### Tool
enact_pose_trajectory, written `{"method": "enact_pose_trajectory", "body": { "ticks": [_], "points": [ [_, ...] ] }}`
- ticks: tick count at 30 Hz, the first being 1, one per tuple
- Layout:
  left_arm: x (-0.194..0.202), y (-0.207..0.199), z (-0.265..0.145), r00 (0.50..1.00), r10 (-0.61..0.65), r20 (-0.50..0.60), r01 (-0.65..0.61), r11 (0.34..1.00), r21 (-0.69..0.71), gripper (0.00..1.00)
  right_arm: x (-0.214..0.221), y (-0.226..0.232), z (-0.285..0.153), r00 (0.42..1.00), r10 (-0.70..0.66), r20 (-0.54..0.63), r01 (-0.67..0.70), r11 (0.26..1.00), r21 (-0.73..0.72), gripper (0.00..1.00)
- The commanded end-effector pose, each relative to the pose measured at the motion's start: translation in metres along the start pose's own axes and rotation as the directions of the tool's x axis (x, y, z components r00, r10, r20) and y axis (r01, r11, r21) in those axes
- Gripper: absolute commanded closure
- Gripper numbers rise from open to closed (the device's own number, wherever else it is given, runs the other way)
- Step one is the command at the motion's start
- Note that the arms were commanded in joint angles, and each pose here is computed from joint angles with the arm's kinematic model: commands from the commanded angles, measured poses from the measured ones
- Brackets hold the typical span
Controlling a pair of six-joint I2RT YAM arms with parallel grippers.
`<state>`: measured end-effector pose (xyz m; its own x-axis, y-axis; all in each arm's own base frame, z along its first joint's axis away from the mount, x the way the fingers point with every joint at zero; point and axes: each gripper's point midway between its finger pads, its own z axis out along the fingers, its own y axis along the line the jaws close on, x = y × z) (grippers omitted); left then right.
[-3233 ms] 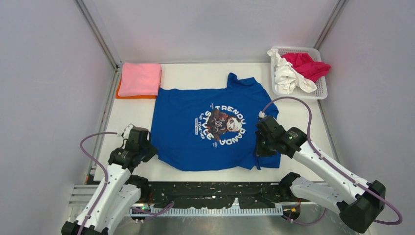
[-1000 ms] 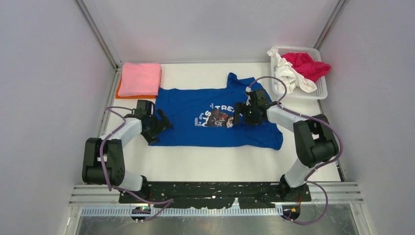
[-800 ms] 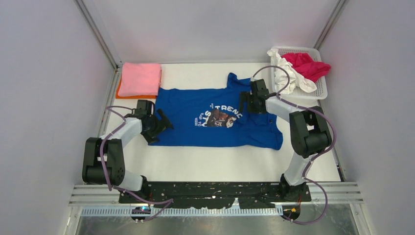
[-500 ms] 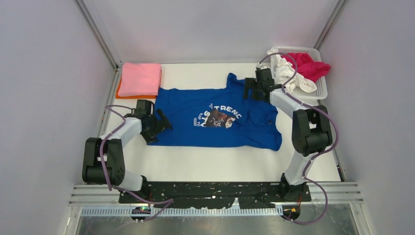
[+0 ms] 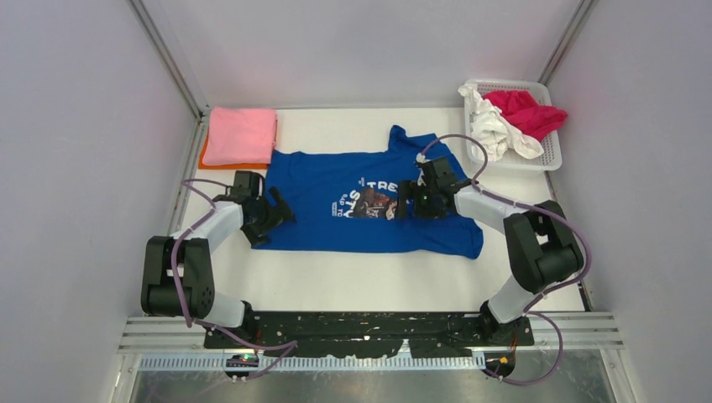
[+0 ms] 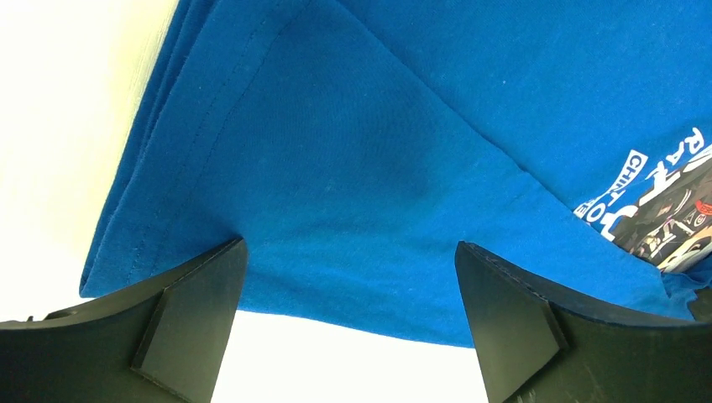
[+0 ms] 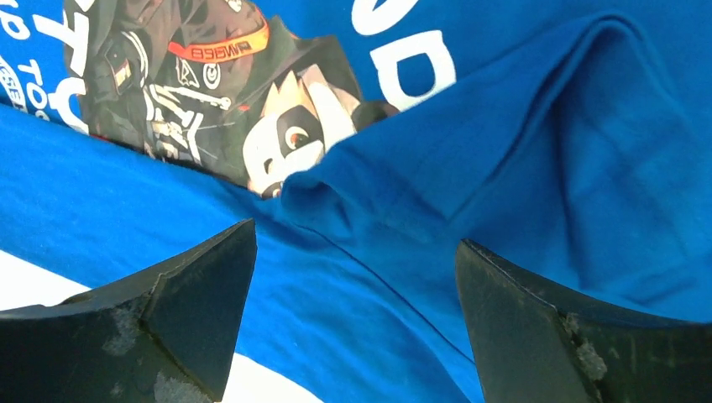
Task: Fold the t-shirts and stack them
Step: Fold the flattened tshirt in 1/3 of the way
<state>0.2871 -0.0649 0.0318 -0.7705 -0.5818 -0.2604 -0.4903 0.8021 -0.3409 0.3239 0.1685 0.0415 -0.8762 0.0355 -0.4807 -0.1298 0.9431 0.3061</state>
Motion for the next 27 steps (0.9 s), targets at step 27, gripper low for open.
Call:
{"method": "enact_pose_trajectory", "body": {
  "ticks": [27],
  "points": [
    [0.002,0.007,0.002,1.0,0.014,-0.018,-0.014,1.0,-0.02,0.0,0.0,-0.003,-0.012,0.996,-0.086,-0.021,0.088,0.992,0.087,0.05]
  ]
}}
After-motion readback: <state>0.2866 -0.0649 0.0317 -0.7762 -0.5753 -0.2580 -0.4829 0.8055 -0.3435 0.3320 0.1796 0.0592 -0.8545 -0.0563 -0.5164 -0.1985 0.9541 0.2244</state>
